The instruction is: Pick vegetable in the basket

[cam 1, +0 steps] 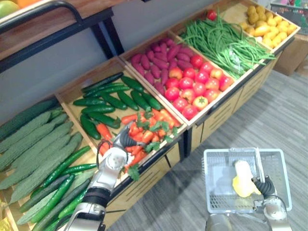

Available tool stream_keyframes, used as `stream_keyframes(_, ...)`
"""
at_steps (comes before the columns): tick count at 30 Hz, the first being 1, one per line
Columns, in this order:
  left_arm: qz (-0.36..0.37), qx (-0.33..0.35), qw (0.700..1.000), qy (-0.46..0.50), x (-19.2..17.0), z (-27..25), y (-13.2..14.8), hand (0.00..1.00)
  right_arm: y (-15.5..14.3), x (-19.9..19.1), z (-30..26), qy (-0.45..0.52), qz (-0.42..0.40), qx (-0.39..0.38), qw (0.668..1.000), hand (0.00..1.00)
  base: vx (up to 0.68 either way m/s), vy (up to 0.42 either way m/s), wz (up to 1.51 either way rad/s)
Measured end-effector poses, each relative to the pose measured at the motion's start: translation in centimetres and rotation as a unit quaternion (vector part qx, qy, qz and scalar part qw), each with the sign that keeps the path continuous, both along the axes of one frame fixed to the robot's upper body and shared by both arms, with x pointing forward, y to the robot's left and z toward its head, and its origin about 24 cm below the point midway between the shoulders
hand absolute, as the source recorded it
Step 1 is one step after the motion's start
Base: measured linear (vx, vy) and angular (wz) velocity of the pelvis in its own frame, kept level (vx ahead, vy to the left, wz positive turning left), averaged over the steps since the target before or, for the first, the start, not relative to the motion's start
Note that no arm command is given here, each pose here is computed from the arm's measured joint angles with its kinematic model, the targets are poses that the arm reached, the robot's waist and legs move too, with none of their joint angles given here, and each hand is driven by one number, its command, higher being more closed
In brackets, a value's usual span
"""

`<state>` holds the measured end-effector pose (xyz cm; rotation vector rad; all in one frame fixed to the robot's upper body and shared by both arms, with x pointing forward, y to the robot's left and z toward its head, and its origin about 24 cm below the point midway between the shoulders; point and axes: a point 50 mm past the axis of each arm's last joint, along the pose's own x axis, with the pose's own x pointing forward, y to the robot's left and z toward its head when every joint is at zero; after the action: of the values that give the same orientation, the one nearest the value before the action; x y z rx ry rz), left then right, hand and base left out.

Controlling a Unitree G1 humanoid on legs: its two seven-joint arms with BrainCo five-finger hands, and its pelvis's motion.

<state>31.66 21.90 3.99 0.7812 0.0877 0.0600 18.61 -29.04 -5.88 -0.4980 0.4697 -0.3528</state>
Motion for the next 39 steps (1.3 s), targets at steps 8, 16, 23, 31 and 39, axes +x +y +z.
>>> stream_keyframes(8,0.039,0.005,0.999,-0.011,0.7,0.2,0.0,0.00,0.2,0.7,0.8,-0.022,0.002,-0.004,1.000,1.00,-0.04,-0.042,-0.08)
stream_keyframes(16,0.065,-0.002,0.998,-0.012,1.1,0.0,-0.4,0.00,0.3,0.7,0.8,-0.025,0.001,-0.004,1.000,1.00,-0.05,-0.050,-0.02)
stream_keyframes(23,0.080,-0.002,0.997,-0.007,1.0,-0.9,-1.0,0.00,0.9,0.8,0.7,-0.034,-0.010,0.002,0.999,1.00,-0.04,-0.048,-0.01)
stream_keyframes(31,0.118,0.046,0.992,-0.018,0.9,-1.2,-0.8,0.00,1.2,1.1,0.8,-0.042,-0.009,0.003,0.999,1.00,-0.02,-0.043,-0.05)
stream_keyframes(39,0.189,0.084,0.978,-0.022,0.0,-2.5,0.6,1.00,2.3,1.5,0.9,-0.058,0.013,-0.002,0.998,1.00,-0.04,-0.047,-0.07)
